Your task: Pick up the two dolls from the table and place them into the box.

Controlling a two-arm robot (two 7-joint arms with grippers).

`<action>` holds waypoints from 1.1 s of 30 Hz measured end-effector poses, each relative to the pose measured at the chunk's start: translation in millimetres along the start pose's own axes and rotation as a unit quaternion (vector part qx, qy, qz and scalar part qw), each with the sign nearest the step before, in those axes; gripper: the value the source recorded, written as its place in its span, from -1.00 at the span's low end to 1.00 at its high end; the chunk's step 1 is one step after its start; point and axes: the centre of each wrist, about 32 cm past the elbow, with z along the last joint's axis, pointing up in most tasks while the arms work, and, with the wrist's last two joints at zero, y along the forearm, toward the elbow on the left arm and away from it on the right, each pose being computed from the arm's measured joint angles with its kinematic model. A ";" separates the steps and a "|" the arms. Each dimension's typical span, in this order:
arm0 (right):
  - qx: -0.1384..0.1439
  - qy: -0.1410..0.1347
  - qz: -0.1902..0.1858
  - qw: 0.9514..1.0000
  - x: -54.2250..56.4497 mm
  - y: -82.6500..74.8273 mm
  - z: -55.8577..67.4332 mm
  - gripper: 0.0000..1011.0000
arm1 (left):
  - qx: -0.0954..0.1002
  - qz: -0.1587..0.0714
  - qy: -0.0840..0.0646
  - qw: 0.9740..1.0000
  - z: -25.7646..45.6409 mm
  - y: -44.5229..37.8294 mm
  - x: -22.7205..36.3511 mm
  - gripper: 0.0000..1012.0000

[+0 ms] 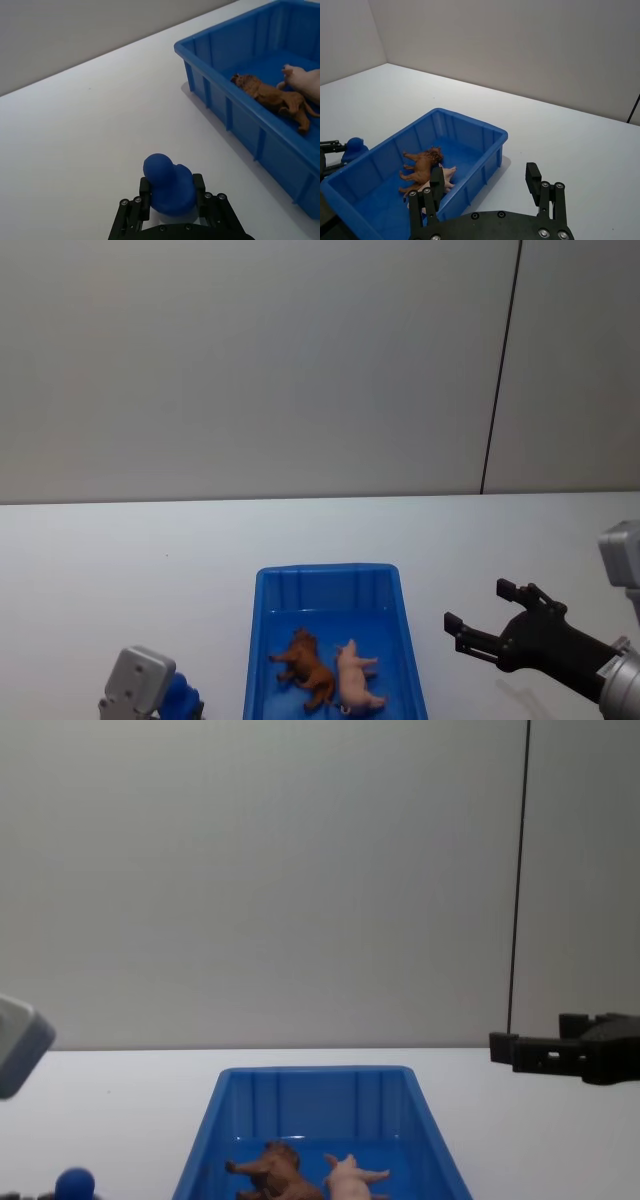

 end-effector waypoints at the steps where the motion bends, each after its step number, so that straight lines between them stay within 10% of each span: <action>1: 0.000 0.000 0.000 1.000 0.0 0.0 0.0 0.98 | -0.006 -0.001 -0.002 1.000 1.9 -1.4 1.5 -0.01; 13: 0.000 0.000 0.000 1.000 0.0 0.0 0.0 0.98 | -0.067 -0.010 -0.026 0.997 30.0 -14.9 8.8 -0.15; 22: 0.000 0.000 0.000 1.000 0.0 0.0 0.0 0.98 | -0.127 -0.043 -0.049 0.990 61.6 -32.7 2.0 -0.27; 33: 0.000 0.000 0.000 1.000 0.0 0.0 0.0 0.98 | -0.171 -0.095 -0.060 0.979 83.0 -50.6 -14.6 0.41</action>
